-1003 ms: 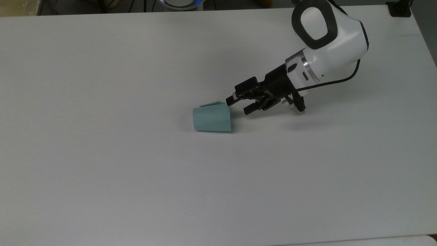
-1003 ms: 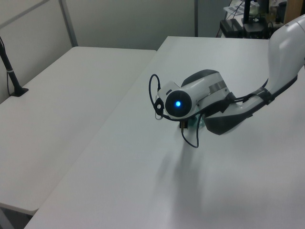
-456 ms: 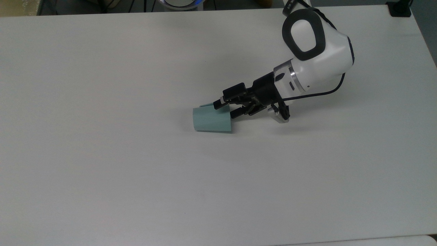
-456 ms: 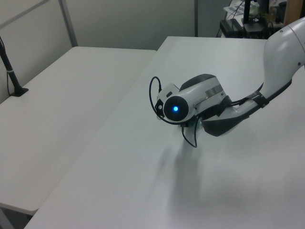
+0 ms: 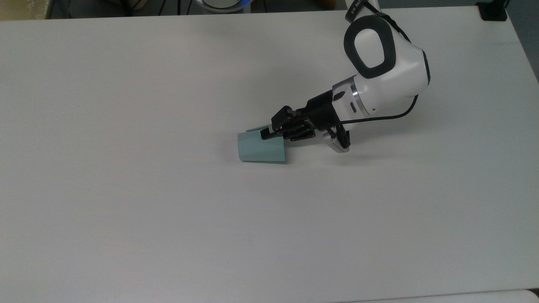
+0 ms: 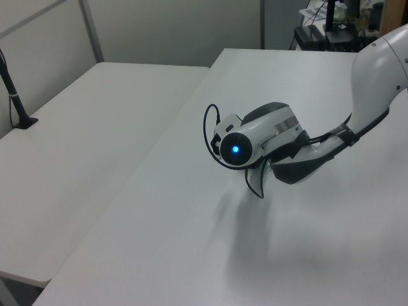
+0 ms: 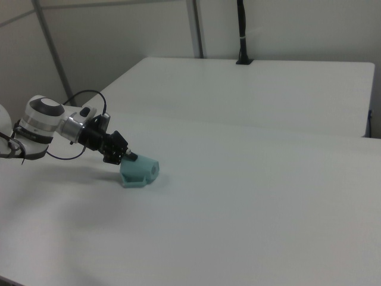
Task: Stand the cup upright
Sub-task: 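Close the gripper on the base of the lying teal cup, then lift and rotate the cup so its opening faces up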
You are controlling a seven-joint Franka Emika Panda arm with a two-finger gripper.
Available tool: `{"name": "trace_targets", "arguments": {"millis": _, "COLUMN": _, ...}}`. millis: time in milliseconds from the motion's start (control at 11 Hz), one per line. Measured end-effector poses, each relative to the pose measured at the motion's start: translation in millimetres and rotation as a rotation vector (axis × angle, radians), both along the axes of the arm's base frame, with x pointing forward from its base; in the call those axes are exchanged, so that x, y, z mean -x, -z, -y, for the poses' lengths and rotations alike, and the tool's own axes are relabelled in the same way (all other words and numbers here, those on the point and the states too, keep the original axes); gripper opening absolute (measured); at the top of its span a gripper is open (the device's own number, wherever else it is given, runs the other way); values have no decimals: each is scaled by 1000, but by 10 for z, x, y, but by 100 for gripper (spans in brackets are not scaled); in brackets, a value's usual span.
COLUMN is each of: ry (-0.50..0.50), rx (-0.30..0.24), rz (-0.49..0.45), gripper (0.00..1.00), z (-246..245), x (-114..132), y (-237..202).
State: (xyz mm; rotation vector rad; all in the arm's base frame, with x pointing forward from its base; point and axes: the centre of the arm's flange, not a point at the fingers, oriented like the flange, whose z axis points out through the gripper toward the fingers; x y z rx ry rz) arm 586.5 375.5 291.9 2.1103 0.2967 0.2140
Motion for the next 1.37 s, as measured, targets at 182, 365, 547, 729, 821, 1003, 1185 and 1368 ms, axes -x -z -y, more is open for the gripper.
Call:
{"name": "trace_targets", "arguments": {"millis": 182, "ry": 3, "rx": 19, "rz": 5, "gripper": 15, "z": 22, "x": -4, "y": -21}}
{"name": "trace_targets", "arguments": {"millis": 365, "ry": 3, "rx": 19, "rz": 5, "gripper": 15, "z": 22, "x": -4, "y": -21}}
{"name": "trace_targets", "arguments": {"millis": 547, "ry": 21, "rx": 2, "rz": 8, "gripper": 14, "z": 75, "x": -41, "y": -104}}
{"name": "trace_targets", "arguments": {"millis": 729, "ry": 68, "rx": -93, "rz": 18, "gripper": 10, "z": 190, "x": -106, "y": -526}}
{"name": "trace_targets", "arguments": {"millis": 821, "ry": 100, "rx": -166, "rz": 22, "gripper": 10, "z": 302, "x": -134, "y": -829}}
{"name": "trace_targets", "arguments": {"millis": 1003, "ry": 176, "rx": -314, "rz": -4, "gripper": 10, "z": 756, "x": -185, "y": -1368}}
{"name": "trace_targets", "arguments": {"millis": 1185, "ry": 258, "rx": -469, "rz": -32, "gripper": 10, "z": 1311, "x": -196, "y": -1696}}
{"name": "trace_targets", "arguments": {"millis": 1368, "ry": 314, "rx": -637, "rz": -25, "gripper": 10, "z": 1826, "x": -183, "y": -1781}}
